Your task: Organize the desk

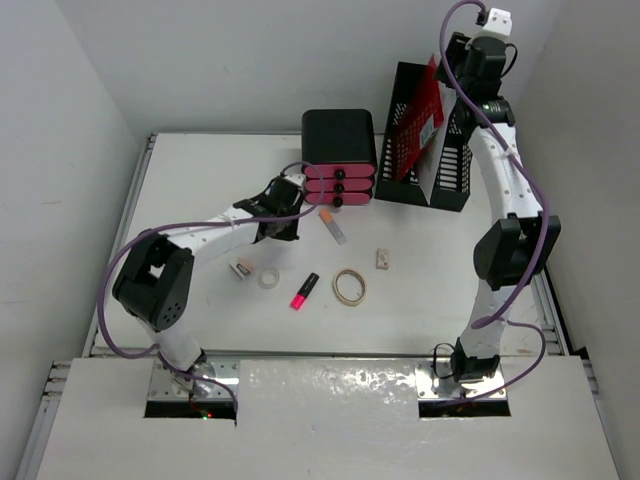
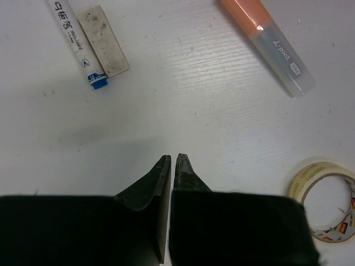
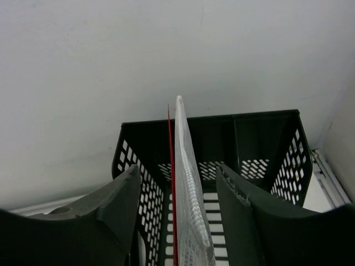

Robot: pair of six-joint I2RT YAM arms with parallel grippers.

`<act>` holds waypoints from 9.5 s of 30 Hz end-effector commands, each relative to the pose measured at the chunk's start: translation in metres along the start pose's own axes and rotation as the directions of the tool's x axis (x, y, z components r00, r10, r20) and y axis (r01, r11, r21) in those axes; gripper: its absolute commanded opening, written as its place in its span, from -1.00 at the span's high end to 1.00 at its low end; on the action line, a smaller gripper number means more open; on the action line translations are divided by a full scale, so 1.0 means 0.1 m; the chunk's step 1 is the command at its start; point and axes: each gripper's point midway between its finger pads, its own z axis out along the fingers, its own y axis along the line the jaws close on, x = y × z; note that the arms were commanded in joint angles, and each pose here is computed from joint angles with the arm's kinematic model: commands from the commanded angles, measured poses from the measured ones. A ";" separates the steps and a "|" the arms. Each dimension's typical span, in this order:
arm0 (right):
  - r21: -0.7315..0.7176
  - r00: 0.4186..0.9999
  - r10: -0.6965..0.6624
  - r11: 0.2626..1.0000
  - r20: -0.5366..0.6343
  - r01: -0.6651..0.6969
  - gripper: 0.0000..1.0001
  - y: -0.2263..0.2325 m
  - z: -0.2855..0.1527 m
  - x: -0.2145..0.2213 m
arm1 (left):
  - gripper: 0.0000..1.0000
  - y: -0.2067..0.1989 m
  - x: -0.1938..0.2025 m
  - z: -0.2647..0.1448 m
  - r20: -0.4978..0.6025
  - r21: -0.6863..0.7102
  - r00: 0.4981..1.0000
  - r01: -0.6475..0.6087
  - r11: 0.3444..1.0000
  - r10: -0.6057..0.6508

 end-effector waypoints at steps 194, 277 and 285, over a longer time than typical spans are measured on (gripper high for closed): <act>-0.302 0.648 0.575 0.586 -0.500 -0.752 -0.04 1.79 -1.40 2.61 | 1.00 -0.33 -2.46 0.12 0.437 0.479 0.893 -0.128 0.869 -0.109; -0.564 0.612 -0.475 0.824 -0.632 0.057 -0.43 0.63 -3.54 3.57 | -0.06 0.31 -1.99 -1.24 0.418 0.266 0.886 0.090 0.960 -0.199; -0.602 0.531 -0.533 0.797 -0.659 0.053 -0.32 0.72 -3.61 3.97 | -0.06 0.50 -1.02 -1.04 0.296 0.198 0.922 0.198 0.960 -0.251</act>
